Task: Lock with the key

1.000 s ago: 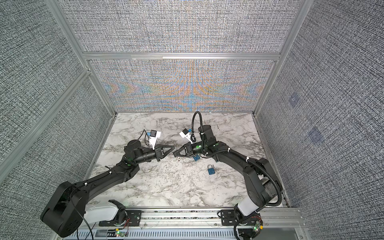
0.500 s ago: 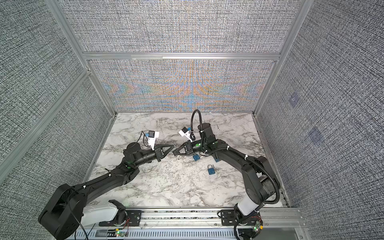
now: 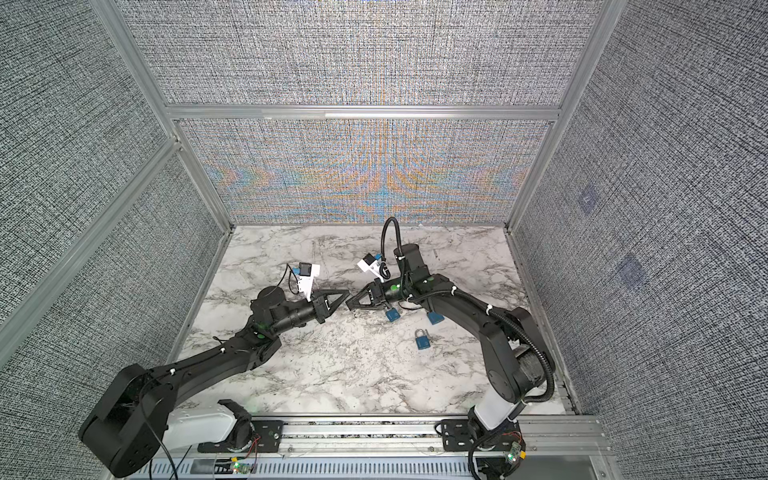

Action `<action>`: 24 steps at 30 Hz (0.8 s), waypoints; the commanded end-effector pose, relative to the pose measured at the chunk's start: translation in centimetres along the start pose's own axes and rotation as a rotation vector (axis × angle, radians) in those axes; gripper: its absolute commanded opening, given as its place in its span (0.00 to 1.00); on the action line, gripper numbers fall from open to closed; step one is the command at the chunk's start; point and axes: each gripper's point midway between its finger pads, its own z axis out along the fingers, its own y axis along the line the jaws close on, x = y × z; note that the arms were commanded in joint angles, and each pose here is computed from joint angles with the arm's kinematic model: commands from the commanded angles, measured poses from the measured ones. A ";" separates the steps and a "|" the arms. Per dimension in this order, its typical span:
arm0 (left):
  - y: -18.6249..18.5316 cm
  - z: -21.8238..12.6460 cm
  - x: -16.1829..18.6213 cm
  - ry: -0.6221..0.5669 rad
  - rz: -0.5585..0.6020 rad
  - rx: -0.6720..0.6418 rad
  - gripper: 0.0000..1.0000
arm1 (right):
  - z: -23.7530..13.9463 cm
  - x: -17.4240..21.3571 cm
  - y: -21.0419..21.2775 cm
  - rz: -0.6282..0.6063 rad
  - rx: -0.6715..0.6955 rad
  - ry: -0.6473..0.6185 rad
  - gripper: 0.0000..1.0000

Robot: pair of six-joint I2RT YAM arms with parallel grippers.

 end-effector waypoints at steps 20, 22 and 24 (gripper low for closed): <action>-3.0 -1.2 0.8 0.171 0.003 0.113 0.00 | -0.7 -2.8 0.8 -0.206 0.020 -0.175 0.00; -3.1 -1.3 0.7 0.167 0.000 0.115 0.00 | -0.6 -2.6 1.0 -0.206 0.005 -0.168 0.00; -3.5 -1.4 0.8 0.175 0.013 0.139 0.00 | -0.6 -2.6 1.0 -0.203 -0.001 -0.164 0.00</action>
